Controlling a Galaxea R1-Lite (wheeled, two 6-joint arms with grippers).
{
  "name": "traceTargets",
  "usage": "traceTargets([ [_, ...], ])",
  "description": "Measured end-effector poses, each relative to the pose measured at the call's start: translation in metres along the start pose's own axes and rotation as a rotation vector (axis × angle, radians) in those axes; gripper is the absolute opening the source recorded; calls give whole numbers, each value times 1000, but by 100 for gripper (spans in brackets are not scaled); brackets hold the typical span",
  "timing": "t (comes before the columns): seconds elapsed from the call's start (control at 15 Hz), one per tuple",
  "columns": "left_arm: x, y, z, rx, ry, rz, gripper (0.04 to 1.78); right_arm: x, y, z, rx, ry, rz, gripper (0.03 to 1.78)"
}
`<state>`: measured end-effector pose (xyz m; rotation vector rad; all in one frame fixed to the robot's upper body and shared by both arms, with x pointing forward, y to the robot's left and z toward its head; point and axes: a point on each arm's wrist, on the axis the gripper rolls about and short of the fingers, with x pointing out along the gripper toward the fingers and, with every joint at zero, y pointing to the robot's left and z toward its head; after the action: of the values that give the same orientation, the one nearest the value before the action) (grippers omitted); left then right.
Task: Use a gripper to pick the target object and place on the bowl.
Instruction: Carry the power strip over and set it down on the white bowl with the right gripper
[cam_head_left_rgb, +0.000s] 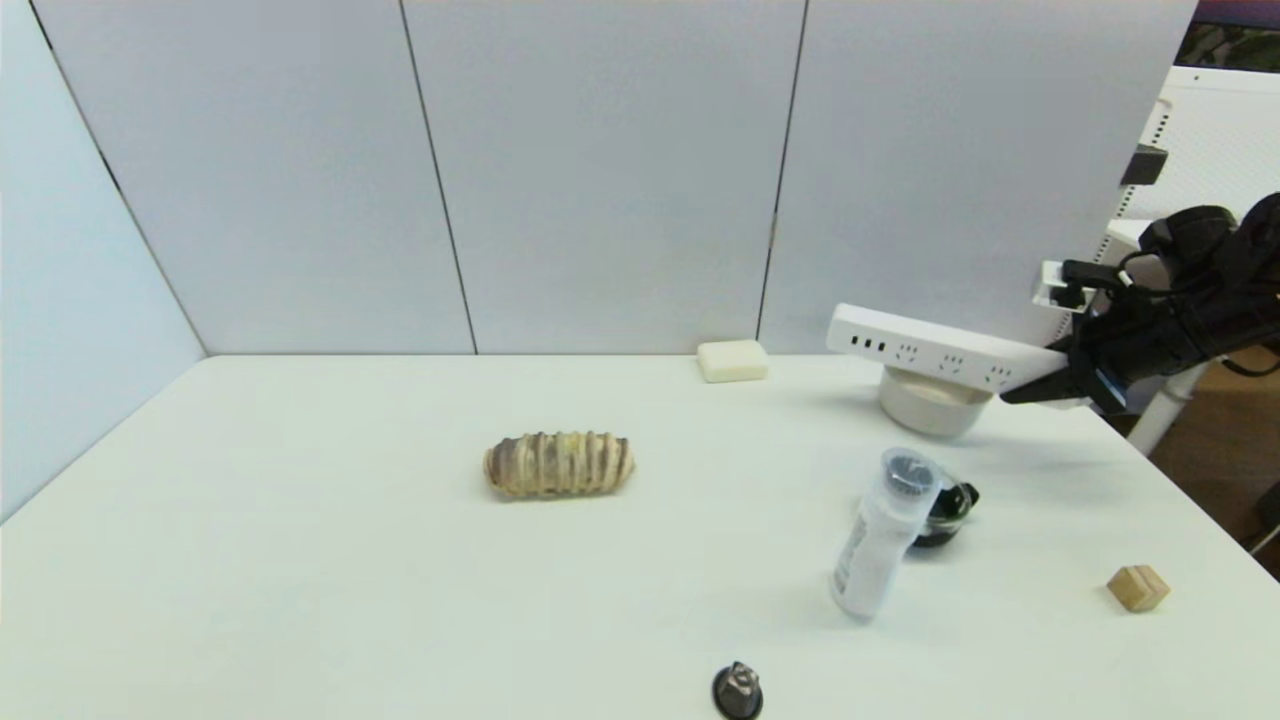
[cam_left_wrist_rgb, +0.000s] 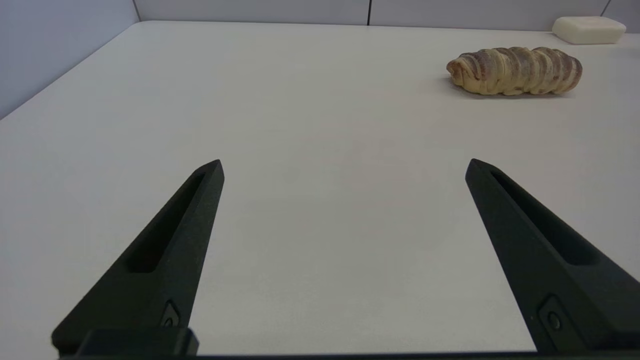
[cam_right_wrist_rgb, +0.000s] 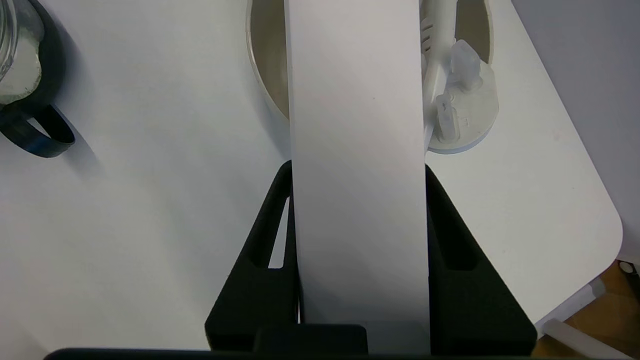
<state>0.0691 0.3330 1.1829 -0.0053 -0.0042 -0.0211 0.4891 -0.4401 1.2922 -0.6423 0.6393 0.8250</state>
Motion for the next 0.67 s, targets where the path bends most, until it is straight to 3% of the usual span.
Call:
traceTargets([
  [0.67, 0, 0, 0, 0, 0, 0, 171, 5, -2, -5, 7, 36, -3, 62],
])
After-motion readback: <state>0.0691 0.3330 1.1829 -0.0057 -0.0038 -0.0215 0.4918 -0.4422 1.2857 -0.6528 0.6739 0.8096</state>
